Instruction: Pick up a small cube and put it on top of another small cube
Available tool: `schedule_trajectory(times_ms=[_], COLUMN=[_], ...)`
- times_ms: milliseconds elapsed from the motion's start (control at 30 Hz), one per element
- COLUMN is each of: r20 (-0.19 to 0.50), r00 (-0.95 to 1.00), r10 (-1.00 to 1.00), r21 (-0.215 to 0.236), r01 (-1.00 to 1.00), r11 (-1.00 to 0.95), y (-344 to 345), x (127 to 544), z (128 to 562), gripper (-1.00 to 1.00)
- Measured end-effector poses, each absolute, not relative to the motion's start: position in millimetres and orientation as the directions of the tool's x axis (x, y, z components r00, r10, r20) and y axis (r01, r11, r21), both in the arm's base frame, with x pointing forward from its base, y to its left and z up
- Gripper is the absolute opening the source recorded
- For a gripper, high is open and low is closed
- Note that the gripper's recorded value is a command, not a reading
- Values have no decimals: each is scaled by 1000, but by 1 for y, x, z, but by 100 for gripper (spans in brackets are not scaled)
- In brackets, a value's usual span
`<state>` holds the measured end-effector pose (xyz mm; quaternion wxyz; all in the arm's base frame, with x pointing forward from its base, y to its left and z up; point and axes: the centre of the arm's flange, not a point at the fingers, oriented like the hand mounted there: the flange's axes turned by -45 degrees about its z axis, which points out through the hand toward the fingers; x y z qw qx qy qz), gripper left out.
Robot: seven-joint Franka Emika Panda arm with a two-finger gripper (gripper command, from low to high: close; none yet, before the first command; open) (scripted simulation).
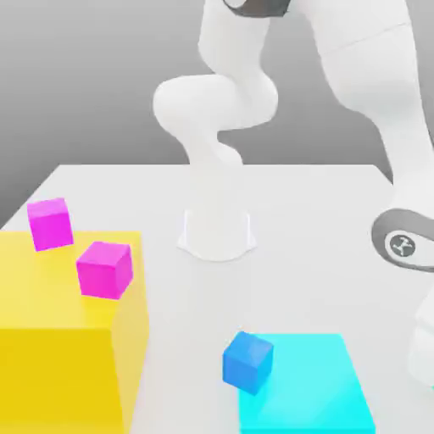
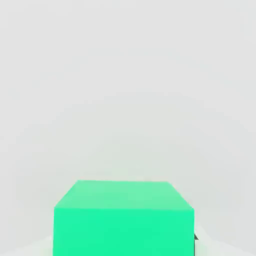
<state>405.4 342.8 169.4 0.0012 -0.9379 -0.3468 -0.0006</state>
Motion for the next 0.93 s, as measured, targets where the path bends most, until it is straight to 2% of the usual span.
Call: schedule_trajectory(times_ms=[67, 233, 400, 467, 533, 667, 733, 800, 833, 933], r20=[-4, -16, -3, 4, 8, 4, 0, -1, -1, -1], r00=[787, 945, 998, 969, 936, 821, 790, 781, 780, 780], r10=[617, 326, -60, -246, -353, -571, -614, -624, -626, -626], r21=[15, 99, 126, 116, 95, 22, 1, -4, -5, -5], r01=[617, 326, -59, -245, -352, -571, -614, -624, -626, -626], r11=[-787, -940, -990, -963, -931, -821, -790, -781, -780, -780], y=[327, 210, 64, -8, -41, -116, -132, -136, -137, -137], x=[416, 480, 507, 502, 490, 450, 440, 437, 436, 436], z=[195, 254, 321, 352, 381, 435, 427, 401, 390, 390], gripper=[-100, -100, -100, -100, -100, -100, -100, -100, 100, 100])
